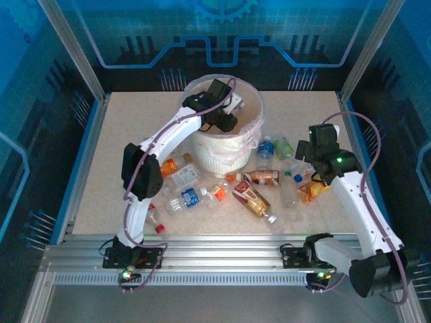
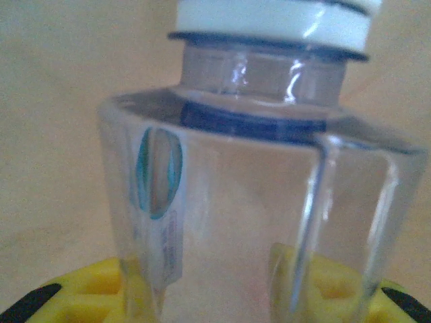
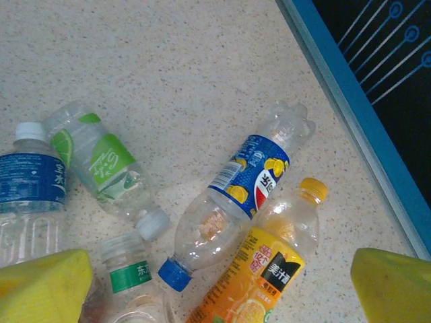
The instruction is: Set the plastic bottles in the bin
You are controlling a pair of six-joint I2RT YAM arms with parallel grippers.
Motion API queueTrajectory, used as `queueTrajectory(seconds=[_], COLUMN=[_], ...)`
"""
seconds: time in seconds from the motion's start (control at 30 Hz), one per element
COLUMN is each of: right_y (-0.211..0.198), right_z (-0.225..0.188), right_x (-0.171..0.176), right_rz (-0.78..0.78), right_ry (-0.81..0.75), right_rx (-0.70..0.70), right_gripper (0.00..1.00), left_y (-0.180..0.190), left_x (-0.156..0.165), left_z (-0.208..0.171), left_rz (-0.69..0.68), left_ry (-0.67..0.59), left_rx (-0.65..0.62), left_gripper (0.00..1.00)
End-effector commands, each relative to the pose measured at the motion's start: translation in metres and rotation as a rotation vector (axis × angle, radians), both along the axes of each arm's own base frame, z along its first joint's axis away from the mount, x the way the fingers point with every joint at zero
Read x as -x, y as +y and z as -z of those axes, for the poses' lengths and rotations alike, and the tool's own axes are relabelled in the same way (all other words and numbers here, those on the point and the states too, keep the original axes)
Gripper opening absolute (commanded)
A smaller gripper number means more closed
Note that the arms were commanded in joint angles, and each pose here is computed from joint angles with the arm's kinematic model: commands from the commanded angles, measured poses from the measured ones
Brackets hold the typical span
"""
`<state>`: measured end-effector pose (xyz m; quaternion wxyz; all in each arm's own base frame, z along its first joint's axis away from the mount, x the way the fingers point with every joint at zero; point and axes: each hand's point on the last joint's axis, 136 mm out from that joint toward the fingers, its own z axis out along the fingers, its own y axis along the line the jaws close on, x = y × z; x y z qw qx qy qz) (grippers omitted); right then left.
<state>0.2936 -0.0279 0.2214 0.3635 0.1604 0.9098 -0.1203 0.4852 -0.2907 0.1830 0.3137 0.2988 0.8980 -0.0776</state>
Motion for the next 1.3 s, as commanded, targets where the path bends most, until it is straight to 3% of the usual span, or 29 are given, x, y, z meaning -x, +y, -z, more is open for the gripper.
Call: queueTrajectory(seconds=[0.0, 0.23, 0.8, 0.97, 1.27], right_y=[-0.002, -0.002, -0.005, -0.006, -0.005], right_z=[-0.008, 0.000, 0.022, 0.019, 0.012], right_x=[0.002, 0.004, 0.005, 0.005, 0.006], right_rz=[0.036, 0.048, 0.080, 0.078, 0.061], right_ry=[0.005, 0.043, 0.115, 0.104, 0.069], right_rx=[0.008, -0.003, 0.014, 0.018, 0.016], right_gripper=[1.00, 1.00, 1.00, 1.00, 1.00], left_y=[0.001, 0.003, 0.004, 0.005, 0.012], left_x=[-0.002, -0.009, -0.021, -0.027, -0.031], left_z=[0.011, 0.032, 0.027, -0.002, -0.093], left_rz=[0.022, 0.031, 0.008, -0.011, -0.069], left_ry=[-0.002, 0.001, -0.038, -0.096, -0.270], left_rx=[-0.064, -0.118, -0.138, -0.123, -0.045], left_gripper=[0.32, 0.38, 0.75, 0.79, 0.80])
